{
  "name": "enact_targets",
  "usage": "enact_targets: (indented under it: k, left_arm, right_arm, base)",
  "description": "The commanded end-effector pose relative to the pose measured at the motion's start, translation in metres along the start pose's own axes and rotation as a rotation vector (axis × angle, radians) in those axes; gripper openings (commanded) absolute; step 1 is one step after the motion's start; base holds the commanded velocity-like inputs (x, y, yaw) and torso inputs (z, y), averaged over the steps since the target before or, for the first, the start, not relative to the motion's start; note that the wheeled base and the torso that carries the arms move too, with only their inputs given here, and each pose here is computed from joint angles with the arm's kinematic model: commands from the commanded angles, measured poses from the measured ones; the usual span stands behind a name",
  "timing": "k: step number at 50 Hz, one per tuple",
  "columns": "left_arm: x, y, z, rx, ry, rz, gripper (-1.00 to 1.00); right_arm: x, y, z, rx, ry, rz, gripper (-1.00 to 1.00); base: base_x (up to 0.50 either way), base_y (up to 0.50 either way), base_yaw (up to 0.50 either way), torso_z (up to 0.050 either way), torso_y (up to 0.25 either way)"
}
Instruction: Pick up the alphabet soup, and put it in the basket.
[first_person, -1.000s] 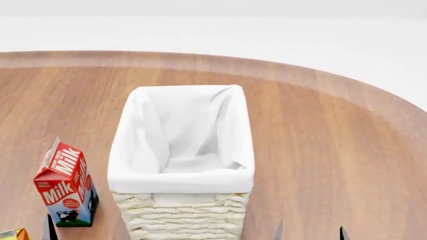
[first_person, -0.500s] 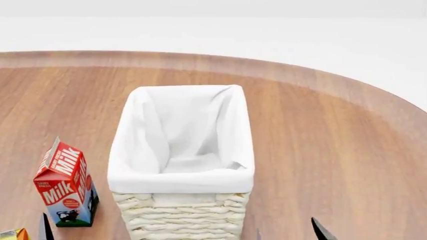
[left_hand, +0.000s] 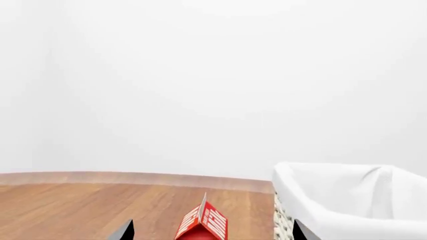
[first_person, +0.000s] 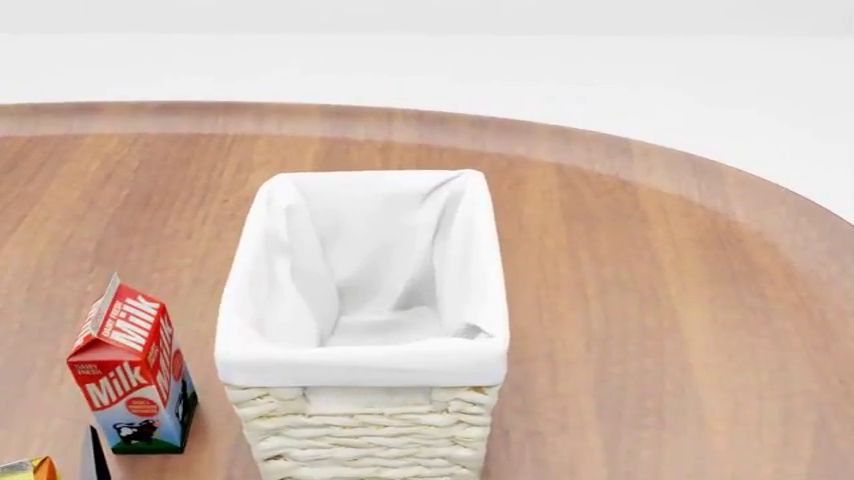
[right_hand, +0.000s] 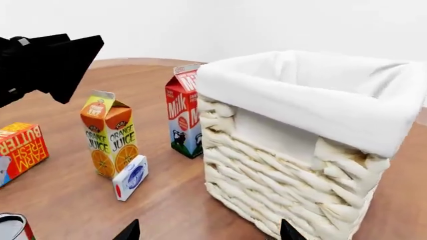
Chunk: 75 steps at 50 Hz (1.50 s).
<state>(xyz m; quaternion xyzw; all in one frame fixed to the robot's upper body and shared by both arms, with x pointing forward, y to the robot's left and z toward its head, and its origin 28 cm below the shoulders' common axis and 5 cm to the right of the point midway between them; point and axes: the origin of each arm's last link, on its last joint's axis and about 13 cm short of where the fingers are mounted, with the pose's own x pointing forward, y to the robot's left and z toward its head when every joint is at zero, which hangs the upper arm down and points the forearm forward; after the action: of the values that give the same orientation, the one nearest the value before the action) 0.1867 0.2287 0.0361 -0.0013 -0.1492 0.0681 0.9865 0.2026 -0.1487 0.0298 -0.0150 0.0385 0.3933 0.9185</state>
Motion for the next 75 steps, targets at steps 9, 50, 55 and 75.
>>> enact_targets:
  k: [9, 50, 55, 75]
  left_arm:
    - [-0.001, 0.0, 0.0, 0.004, 0.0, -0.001, 1.0]
    - [-0.001, -0.003, 0.0, 0.009, 0.002, -0.013, 1.0]
    - [-0.001, -0.003, 0.0, 0.01, 0.003, -0.012, 1.0]
    - [-0.002, -0.004, 0.001, 0.01, 0.002, -0.016, 1.0]
  right_arm:
    - [0.003, 0.015, -0.007, 0.007, 0.096, 0.325, 1.0]
    - [0.005, 0.036, -0.005, -0.059, 0.159, 0.503, 1.0]
    - [0.006, 0.036, -0.005, -0.069, 0.16, 0.486, 1.0]
    - [0.007, 0.043, -0.009, -0.193, 0.204, 0.412, 1.0]
  base:
    - [0.0, 0.0, 0.0, 0.0, 0.0]
    - [0.0, 0.0, 0.0, 0.0, 0.0]
    - [0.0, 0.0, 0.0, 0.0, 0.0]
    - [0.0, 0.0, 0.0, 0.0, 0.0]
